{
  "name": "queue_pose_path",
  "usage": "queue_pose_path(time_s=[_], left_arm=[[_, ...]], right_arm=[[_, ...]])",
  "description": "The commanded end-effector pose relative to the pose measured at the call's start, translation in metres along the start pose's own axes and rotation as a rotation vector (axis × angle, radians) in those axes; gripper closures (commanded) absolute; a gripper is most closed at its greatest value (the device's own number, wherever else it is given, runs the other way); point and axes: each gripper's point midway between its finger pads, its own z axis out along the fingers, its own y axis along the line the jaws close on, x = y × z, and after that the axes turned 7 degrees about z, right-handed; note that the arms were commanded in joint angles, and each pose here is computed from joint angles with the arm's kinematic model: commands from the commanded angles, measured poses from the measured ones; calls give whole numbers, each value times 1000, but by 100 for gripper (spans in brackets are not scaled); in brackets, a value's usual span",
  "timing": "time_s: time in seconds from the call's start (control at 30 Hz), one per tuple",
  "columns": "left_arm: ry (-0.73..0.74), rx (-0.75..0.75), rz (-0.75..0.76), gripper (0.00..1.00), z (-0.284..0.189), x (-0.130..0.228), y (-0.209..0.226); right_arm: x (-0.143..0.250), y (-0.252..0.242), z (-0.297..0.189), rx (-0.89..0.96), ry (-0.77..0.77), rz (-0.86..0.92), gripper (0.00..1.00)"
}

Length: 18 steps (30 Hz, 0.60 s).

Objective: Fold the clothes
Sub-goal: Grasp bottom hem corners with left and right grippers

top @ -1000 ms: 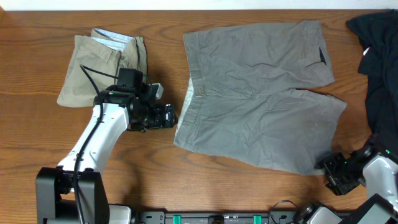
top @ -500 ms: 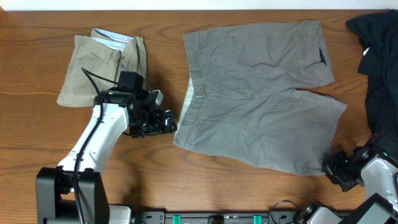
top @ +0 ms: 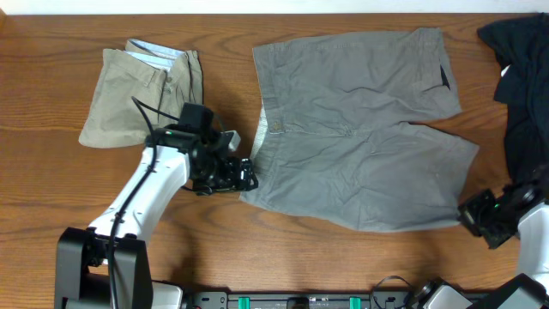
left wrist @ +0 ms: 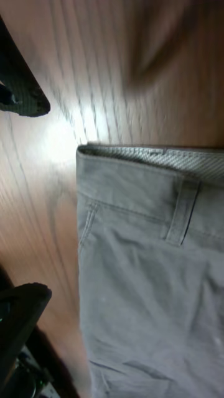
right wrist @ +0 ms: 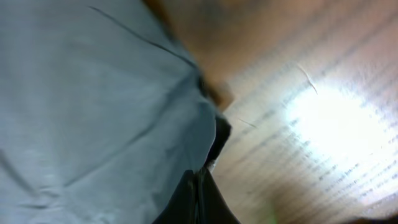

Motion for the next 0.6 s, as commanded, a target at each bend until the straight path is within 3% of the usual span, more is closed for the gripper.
queue_pose_path(time_s=[0.0, 0.27, 0.43, 0.57], left_arm=[[36, 8, -138, 17, 8, 8, -4], [82, -43, -401, 18, 38, 24, 17], [107, 2, -454, 27, 46, 26, 13], [72, -6, -478, 27, 52, 21, 18]], right_arm=[[-1, 23, -10, -77, 4, -52, 99], [-4, 44, -10, -136, -17, -109, 99], [-7, 52, -11, -167, -30, -106, 99], [-8, 59, -12, -206, -31, -113, 99]])
